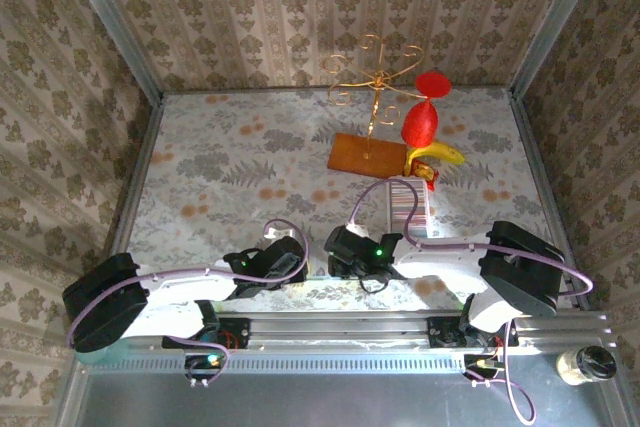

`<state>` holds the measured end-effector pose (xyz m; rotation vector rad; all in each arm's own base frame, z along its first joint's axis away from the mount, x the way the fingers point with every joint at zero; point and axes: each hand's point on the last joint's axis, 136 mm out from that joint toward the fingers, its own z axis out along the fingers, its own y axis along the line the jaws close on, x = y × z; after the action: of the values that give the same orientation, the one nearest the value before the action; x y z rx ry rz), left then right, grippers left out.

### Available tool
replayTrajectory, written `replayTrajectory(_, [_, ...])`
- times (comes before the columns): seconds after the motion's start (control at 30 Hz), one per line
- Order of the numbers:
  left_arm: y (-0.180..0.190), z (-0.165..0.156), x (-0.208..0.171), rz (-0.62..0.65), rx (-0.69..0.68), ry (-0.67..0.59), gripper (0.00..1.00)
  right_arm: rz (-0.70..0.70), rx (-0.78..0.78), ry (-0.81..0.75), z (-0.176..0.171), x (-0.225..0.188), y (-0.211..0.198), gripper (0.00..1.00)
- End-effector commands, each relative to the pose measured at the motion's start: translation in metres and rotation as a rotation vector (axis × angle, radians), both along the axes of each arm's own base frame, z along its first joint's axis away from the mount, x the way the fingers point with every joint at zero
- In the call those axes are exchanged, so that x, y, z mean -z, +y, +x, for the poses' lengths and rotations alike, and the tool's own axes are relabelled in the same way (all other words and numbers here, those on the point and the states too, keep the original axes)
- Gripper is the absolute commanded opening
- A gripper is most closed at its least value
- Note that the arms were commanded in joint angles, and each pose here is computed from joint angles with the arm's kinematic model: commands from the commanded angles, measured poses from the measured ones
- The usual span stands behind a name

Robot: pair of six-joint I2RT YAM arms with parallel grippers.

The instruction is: Put the credit cards into the card holder

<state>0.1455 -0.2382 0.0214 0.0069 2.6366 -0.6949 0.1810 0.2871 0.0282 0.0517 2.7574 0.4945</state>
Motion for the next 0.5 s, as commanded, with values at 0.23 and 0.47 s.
replayTrajectory(0.23, [0.012, -0.007, 0.009, 0.029, -0.009, 0.018, 0.02, 0.173, 0.061, 0.002, 0.003, -0.003, 0.023, 0.44])
replayTrajectory(0.47, [0.011, -0.007, 0.006, -0.003, -0.014, 0.001, 0.02, 0.248, 0.068, 0.002, 0.005, -0.009, 0.035, 0.43])
